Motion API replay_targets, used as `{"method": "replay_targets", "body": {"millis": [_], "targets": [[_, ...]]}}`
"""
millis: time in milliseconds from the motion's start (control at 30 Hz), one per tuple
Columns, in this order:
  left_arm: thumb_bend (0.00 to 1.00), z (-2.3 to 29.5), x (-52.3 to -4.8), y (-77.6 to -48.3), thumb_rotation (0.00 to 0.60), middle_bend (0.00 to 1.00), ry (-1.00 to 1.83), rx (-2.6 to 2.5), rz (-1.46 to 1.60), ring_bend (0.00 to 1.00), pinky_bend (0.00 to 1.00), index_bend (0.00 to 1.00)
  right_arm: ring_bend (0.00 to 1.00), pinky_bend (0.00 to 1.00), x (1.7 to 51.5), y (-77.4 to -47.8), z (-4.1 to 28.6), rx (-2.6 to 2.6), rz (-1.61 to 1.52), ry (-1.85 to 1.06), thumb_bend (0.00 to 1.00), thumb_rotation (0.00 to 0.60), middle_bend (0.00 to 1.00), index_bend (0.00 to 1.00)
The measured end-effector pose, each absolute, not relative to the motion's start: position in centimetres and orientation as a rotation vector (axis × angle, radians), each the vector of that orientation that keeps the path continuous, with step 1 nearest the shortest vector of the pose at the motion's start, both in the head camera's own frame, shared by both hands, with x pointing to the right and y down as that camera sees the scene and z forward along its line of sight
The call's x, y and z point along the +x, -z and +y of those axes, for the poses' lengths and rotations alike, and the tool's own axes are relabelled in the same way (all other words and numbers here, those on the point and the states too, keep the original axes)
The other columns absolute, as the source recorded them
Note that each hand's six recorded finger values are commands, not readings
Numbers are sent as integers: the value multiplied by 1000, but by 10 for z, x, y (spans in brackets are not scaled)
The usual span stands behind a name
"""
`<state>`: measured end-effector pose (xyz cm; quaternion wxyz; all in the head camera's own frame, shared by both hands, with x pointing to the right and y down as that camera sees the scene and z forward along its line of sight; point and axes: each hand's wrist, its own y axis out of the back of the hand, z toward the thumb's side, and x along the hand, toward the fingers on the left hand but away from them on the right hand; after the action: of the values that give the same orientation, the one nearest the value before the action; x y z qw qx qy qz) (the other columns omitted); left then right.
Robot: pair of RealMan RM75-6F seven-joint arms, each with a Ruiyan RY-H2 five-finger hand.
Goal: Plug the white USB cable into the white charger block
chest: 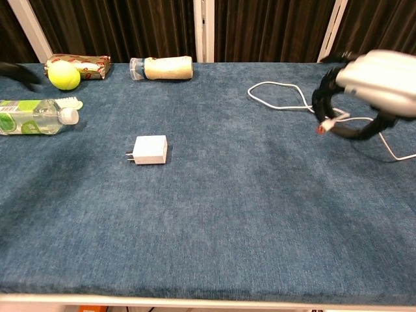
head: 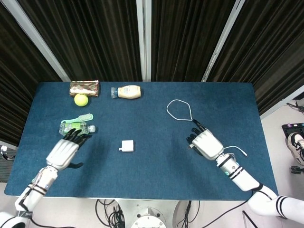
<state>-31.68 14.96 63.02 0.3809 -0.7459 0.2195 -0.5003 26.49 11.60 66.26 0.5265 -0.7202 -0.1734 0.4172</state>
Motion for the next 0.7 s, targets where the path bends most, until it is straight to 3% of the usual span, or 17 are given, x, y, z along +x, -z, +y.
{"method": "replay_targets", "body": {"millis": [133,333,700], "targets": [[141,137,-267,-653,600,140,1213,-1992,475,32,0,159,280,58,271,-644,100,-1701,-501,-999,437,600,534,647],[173,122,-237,-683,600,146,1256,-2035,469,55,0,179,280,58,284,-625,89,-1671,-572,-1014,436,600,533,647],[190,121,-196,-717,600,172,1338,-2076,404,64,0,222,280,58,297,-630,92,-1689,-591,-1036,440,600,532,654]]}}
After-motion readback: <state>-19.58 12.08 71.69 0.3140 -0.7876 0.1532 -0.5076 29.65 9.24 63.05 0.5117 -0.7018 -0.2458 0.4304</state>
